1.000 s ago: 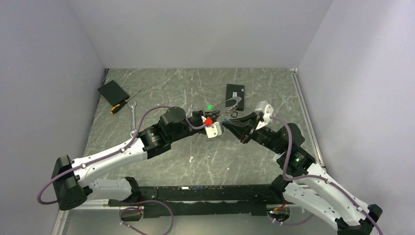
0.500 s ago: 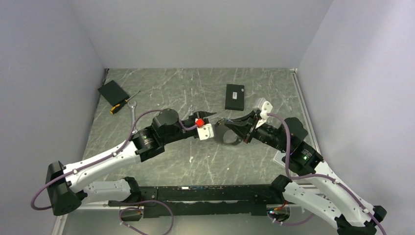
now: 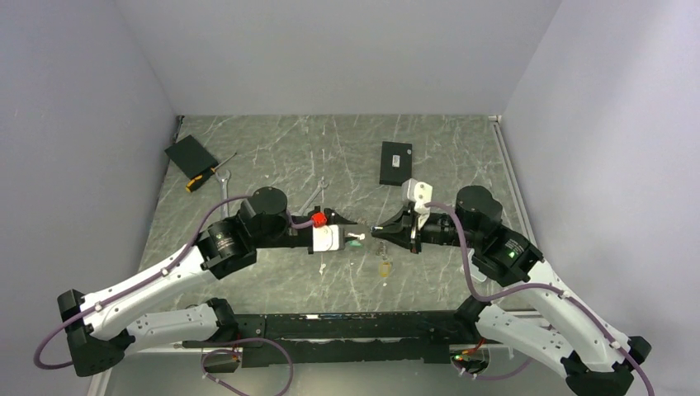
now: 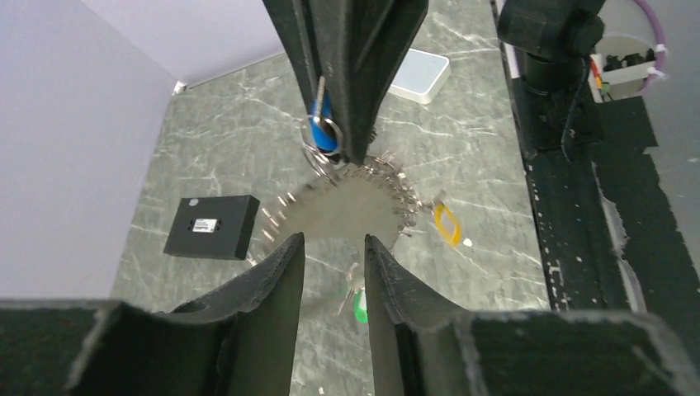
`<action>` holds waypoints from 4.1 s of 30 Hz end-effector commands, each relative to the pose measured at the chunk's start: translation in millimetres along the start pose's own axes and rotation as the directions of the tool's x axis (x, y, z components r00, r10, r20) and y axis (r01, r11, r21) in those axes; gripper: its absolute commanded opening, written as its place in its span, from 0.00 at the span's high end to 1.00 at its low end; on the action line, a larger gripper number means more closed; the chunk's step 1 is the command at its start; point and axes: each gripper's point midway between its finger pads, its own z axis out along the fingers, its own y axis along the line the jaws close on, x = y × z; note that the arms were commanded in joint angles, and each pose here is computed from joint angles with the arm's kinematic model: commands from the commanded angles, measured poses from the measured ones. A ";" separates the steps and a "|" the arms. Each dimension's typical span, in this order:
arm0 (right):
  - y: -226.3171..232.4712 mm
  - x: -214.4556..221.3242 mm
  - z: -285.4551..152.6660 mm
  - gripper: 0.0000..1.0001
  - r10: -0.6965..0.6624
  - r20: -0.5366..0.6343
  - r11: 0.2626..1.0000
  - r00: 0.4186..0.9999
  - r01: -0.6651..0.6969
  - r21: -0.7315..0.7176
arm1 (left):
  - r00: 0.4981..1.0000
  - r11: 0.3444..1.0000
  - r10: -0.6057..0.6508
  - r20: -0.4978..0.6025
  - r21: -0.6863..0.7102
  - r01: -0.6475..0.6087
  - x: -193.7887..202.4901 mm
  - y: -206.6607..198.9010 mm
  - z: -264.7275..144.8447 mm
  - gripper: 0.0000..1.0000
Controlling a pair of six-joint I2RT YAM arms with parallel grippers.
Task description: Put the keys on the keyring
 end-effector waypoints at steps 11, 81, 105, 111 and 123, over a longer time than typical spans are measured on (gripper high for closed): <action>35.5 -4.0 -2.4 1.00 -0.186 0.085 0.954 0.979 0.201 -0.225 | 0.990 0.984 -0.121 0.069 0.138 0.111 -21.6 -26.4 -5.3 0.66; -1.6 -21.9 -4.0 1.00 -0.241 0.093 0.970 0.966 0.242 -0.001 | 0.979 0.977 -0.204 0.018 0.067 0.203 6.4 -17.4 16.9 0.56; 1.1 -23.4 -5.6 1.00 -0.242 0.104 0.970 0.965 0.244 -0.007 | 0.979 0.980 -0.193 0.065 0.054 0.190 2.3 -7.2 34.5 0.86; 1.9 -22.6 -6.2 1.00 -0.244 0.105 0.969 0.964 0.246 -0.008 | 0.980 0.982 -0.184 0.073 0.050 0.181 0.2 -5.9 34.1 1.00; 1.9 -19.4 -6.8 1.00 -0.241 0.102 0.970 0.965 0.243 -0.004 | 0.980 0.983 -0.180 0.083 0.035 0.178 -1.8 -5.4 28.5 1.00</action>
